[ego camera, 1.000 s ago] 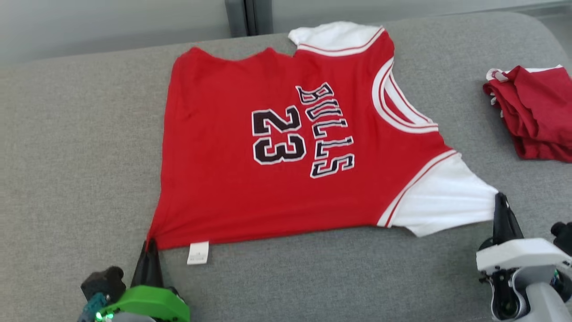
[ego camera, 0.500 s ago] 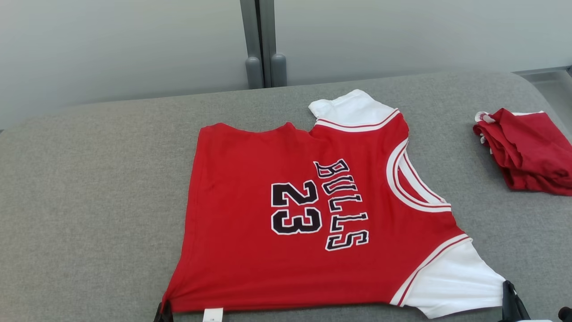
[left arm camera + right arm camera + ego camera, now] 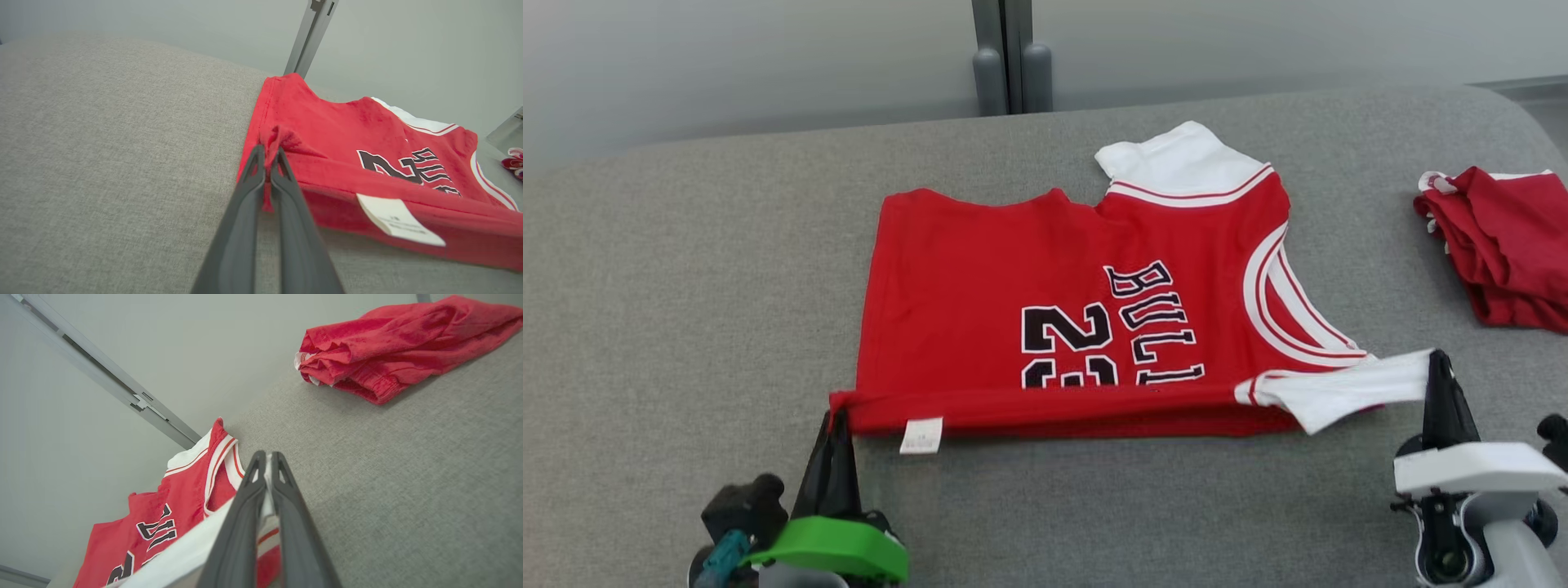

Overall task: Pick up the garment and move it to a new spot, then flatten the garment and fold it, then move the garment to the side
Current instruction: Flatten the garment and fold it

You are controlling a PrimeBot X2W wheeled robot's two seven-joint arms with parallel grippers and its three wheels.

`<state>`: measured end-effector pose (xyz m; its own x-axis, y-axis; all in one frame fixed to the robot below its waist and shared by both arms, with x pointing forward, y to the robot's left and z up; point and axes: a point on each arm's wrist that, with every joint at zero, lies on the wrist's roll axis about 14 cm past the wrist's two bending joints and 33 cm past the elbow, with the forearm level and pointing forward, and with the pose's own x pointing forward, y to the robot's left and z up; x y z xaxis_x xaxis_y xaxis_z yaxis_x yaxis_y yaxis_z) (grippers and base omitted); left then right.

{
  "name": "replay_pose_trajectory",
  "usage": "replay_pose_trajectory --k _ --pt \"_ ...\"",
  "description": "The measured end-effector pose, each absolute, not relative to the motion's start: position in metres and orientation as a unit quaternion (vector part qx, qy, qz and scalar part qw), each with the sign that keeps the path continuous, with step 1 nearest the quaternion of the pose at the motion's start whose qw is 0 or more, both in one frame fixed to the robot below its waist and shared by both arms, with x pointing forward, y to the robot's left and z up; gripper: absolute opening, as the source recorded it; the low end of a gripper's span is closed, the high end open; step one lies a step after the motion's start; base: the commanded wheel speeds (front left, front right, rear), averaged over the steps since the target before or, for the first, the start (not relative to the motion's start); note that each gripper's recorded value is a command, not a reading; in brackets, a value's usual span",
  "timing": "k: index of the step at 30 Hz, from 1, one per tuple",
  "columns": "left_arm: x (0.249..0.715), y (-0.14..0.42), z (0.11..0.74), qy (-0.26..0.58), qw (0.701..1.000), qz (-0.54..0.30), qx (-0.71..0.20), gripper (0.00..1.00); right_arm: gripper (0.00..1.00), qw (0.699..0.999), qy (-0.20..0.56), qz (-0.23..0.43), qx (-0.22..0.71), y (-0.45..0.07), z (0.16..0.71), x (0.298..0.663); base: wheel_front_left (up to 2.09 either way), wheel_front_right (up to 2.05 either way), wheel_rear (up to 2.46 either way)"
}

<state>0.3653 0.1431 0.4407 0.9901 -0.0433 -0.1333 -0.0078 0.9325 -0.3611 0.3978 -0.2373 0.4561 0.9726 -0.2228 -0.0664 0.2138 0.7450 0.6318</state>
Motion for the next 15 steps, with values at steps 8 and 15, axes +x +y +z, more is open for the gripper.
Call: replay_pose_trajectory --k 8,15 --pt "0.407 0.128 0.441 0.068 0.982 -0.031 -0.175 0.0 0.0 0.94 -0.018 -0.088 0.329 -0.223 0.468 0.446 0.0 0.0 0.0" --pt "0.433 0.123 0.428 0.082 0.982 -0.036 -0.166 0.0 0.0 0.95 -0.006 -0.077 0.303 -0.216 0.461 0.478 0.0 0.0 0.0"
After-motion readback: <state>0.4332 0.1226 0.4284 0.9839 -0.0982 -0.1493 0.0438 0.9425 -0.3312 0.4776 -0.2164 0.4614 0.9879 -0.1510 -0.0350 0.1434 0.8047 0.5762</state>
